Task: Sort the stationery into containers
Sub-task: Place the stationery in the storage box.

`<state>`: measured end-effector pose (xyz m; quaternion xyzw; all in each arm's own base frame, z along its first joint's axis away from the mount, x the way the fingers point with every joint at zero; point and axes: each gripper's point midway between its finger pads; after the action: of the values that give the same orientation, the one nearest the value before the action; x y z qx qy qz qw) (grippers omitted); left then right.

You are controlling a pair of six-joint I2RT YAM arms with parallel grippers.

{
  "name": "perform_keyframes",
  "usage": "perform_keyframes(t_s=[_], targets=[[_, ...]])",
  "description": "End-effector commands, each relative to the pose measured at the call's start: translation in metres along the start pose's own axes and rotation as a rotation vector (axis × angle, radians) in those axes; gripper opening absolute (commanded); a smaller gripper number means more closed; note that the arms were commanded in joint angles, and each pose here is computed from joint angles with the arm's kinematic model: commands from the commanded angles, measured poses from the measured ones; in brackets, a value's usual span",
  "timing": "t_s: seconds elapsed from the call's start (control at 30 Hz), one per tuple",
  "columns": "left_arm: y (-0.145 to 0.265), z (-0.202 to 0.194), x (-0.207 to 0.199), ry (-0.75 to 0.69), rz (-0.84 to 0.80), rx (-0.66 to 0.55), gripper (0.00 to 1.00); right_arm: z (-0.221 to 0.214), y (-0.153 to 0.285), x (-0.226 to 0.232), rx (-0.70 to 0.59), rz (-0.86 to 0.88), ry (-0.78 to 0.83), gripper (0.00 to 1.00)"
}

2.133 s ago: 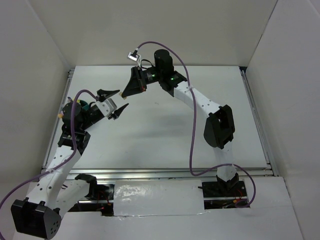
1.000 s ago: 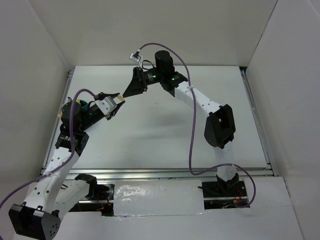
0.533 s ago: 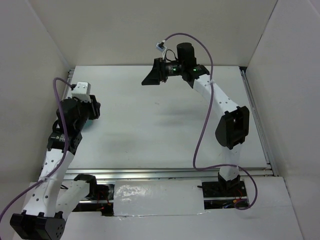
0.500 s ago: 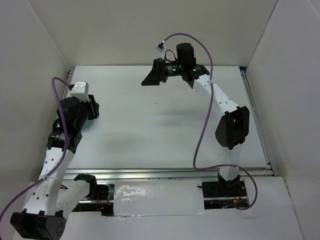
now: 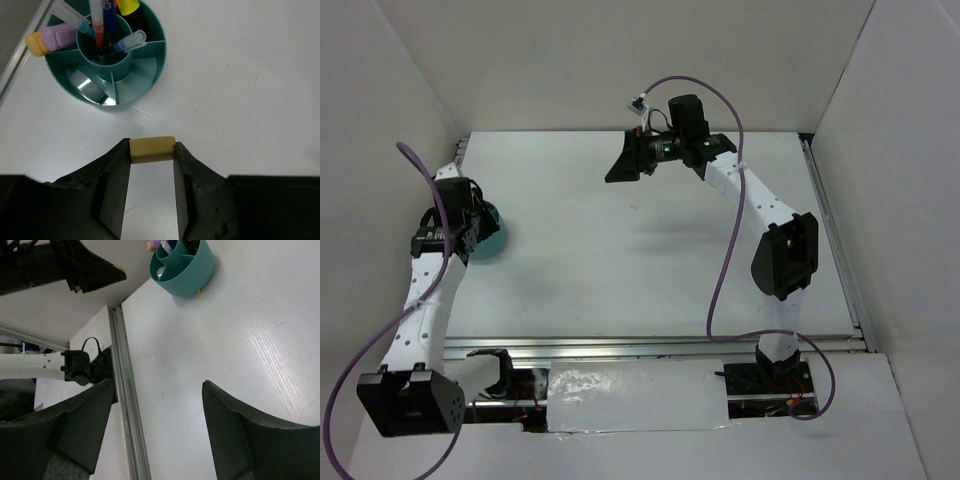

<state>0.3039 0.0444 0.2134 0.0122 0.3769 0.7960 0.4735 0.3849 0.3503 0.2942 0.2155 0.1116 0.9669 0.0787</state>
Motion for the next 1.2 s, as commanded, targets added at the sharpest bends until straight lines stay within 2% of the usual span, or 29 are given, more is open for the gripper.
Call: perform_keyframes(t_s=[0.0, 0.2, 0.43, 0.63, 0.8, 1.17], targets=[[-0.005, 0.007, 0.006, 0.095, 0.048, 0.037, 0.05, 0.027, 0.022, 0.019, -0.044, -0.025, 0.094, 0.78], [-0.021, 0.015, -0.004, 0.153, 0.04, 0.048, 0.05, 0.026, 0.028, 0.013, -0.045, -0.047, 0.09, 0.78], [-0.045, 0.024, -0.003, 0.217, 0.104, 0.034, 0.14, 0.027, 0.033, 0.008, -0.049, -0.061, 0.088, 0.77], [-0.065, 0.032, 0.006, 0.327, 0.188, 0.038, 0.17, 0.028, 0.037, 0.003, -0.053, -0.075, 0.084, 0.77], [-0.075, 0.039, 0.005, 0.347, 0.226, 0.023, 0.16, 0.025, 0.036, 0.002, -0.049, -0.072, 0.076, 0.77], [-0.093, 0.032, 0.0, 0.38, 0.229, 0.073, 0.21, 0.022, 0.039, -0.005, -0.047, -0.083, 0.062, 0.77]])
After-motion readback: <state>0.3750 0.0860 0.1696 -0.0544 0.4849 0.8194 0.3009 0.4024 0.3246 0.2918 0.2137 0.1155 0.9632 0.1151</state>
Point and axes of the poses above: each gripper's point midway between its finger pads, its own y axis back along the fingers, its own x axis along the line the jaws close on, z = x × y, and after that the axes turned 12 degrees about y, right-handed
